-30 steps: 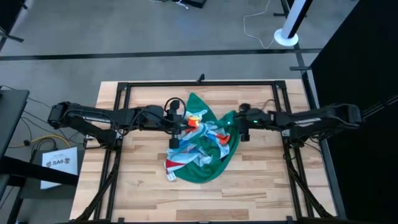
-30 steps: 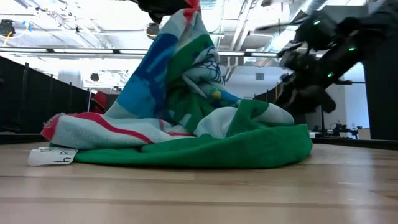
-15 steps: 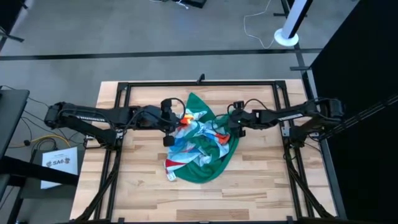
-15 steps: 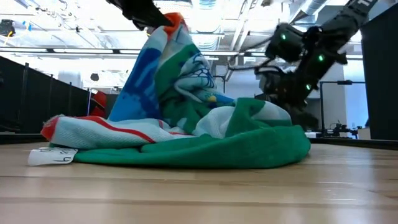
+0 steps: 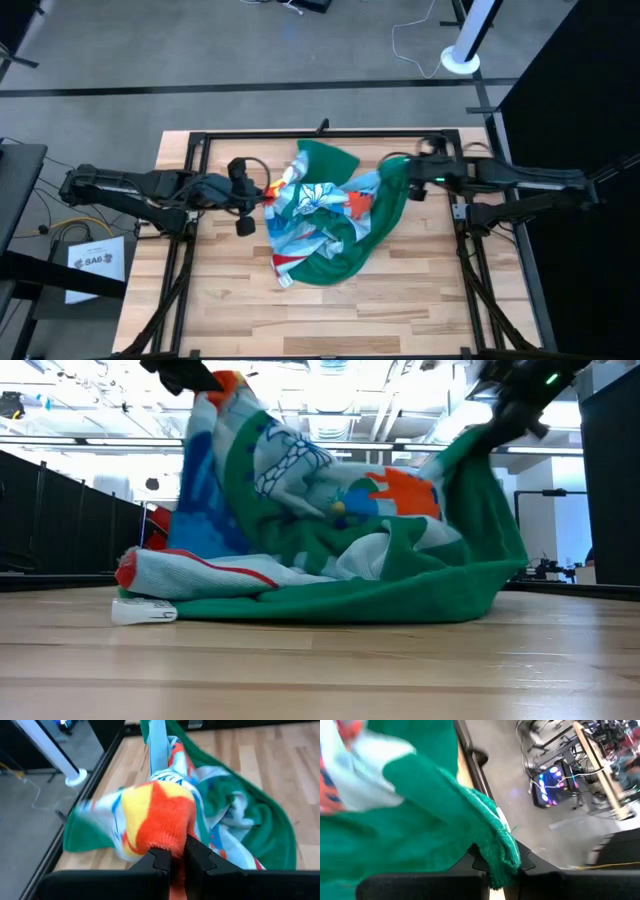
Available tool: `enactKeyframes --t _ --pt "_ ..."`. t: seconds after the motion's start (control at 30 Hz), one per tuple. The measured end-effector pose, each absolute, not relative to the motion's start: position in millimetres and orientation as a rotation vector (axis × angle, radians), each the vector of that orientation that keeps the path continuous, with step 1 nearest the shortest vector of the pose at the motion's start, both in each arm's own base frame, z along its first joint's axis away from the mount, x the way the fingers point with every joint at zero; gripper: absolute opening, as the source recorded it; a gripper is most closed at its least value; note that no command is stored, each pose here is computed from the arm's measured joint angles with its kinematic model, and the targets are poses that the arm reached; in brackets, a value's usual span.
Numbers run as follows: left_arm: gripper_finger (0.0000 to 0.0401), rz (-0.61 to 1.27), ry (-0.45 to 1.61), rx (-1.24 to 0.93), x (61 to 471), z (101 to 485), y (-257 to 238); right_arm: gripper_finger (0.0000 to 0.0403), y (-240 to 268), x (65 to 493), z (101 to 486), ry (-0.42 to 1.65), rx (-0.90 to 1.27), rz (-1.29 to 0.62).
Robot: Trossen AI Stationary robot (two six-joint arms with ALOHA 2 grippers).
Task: Roll towel
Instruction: Roll the multicolor dinosaur print towel
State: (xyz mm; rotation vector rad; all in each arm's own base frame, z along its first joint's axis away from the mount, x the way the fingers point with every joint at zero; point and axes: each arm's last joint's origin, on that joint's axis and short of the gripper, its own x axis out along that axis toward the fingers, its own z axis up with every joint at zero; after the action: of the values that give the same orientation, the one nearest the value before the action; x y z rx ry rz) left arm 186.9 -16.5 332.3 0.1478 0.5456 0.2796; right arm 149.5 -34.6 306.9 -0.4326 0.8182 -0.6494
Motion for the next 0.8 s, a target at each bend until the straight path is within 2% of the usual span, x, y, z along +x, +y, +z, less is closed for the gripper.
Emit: enactKeyframes --t 0.13,0.27,0.4,0.6,0.7,0.8 --pt "0.0009 0.488 0.499 0.233 172 337 -19 0.0009 -32 129 308 0.697 -0.314 -0.697" --pt "0.0009 0.778 0.522 0.273 170 319 -5 0.0009 -47 138 279 0.694 -0.28 -0.789" --pt "0.0009 0.883 0.599 0.207 174 286 11 0.0009 -72 153 238 0.752 -0.249 -0.899" --pt "0.0009 0.978 0.719 0.161 178 259 32 0.001 -110 155 196 1.003 -0.205 -1.018" --pt "0.0009 1.032 0.784 0.173 181 253 45 0.003 -122 156 185 1.066 -0.169 -1.056" --pt "0.0009 1.056 0.844 0.209 186 252 55 0.0069 -124 158 176 1.123 -0.171 -1.041"
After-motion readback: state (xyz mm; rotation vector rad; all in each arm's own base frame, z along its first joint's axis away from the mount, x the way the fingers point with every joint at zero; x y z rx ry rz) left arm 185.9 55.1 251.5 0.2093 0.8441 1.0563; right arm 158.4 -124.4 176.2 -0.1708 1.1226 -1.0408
